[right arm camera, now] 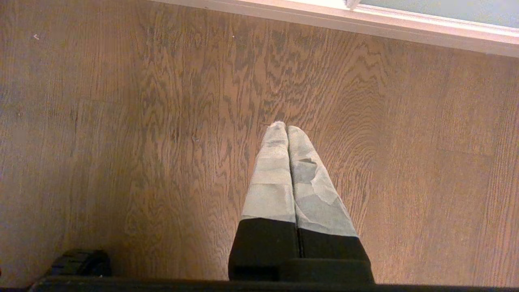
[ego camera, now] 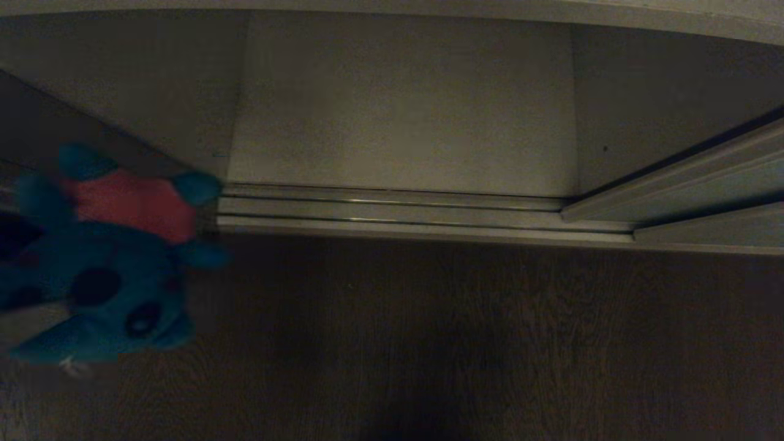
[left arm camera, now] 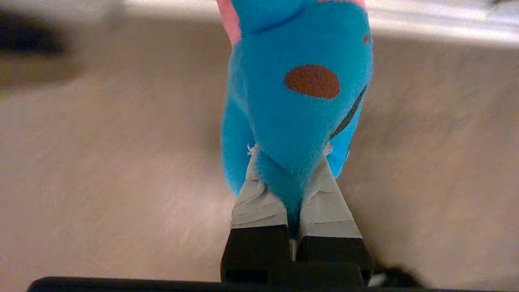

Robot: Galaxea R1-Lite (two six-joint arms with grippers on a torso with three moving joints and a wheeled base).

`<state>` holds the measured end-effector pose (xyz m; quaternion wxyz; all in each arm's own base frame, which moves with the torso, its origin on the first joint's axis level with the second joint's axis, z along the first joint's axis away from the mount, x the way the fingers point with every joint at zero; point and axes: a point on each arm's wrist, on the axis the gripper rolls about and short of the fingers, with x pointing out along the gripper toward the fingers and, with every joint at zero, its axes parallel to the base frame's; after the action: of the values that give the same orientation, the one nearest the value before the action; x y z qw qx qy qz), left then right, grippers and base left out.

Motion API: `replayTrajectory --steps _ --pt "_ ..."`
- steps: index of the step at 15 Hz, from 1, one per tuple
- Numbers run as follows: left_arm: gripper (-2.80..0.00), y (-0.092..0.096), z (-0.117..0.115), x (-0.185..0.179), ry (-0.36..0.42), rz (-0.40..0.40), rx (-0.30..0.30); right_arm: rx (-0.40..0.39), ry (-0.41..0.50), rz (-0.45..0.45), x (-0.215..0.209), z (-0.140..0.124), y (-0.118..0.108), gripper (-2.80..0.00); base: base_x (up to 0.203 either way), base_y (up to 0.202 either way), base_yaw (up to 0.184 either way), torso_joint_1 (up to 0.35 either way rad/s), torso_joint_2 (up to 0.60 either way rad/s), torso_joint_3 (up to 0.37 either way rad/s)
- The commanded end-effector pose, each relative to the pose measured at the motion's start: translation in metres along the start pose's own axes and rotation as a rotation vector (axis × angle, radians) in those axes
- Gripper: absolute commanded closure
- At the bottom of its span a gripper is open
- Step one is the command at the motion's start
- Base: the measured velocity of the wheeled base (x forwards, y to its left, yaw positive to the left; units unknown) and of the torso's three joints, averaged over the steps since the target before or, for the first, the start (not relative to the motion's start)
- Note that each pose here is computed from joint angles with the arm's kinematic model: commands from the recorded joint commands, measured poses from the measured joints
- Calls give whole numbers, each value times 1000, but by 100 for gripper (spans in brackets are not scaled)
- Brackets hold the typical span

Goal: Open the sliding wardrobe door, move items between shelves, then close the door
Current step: Place the blue doll on the higher shelf

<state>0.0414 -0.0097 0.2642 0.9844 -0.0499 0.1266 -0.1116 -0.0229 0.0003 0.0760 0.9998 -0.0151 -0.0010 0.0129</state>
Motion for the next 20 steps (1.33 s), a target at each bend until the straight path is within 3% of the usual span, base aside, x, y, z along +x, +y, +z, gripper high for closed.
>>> replayTrajectory --steps 1,6,9,10,12,13,20 --pt "0 1 -36 -57 -124 52 9 -1 -3 2 0 0 0 0 0 0 0 0 0 0" --pt "0 3 -140 -73 -155 137 139 -1 -3 0 0 0 0 0 0 0 0 0 0 0" --pt "0 12 -185 -43 -86 180 139 -1 -3 1 0 0 0 0 0 0 0 0 0 0" --pt "0 15 -193 -34 -90 193 135 -1 -3 0 0 0 0 0 0 0 0 0 0 0" --pt "0 19 -196 -22 -208 208 140 -1 -3 2 0 0 0 0 0 0 0 0 0 0" --pt "0 19 -196 -20 -227 208 145 -1 -3 0 0 0 0 0 0 0 0 0 0 0" --pt "0 19 -197 -20 -223 208 144 -1 -3 0 0 0 0 0 0 0 0 0 0 0"
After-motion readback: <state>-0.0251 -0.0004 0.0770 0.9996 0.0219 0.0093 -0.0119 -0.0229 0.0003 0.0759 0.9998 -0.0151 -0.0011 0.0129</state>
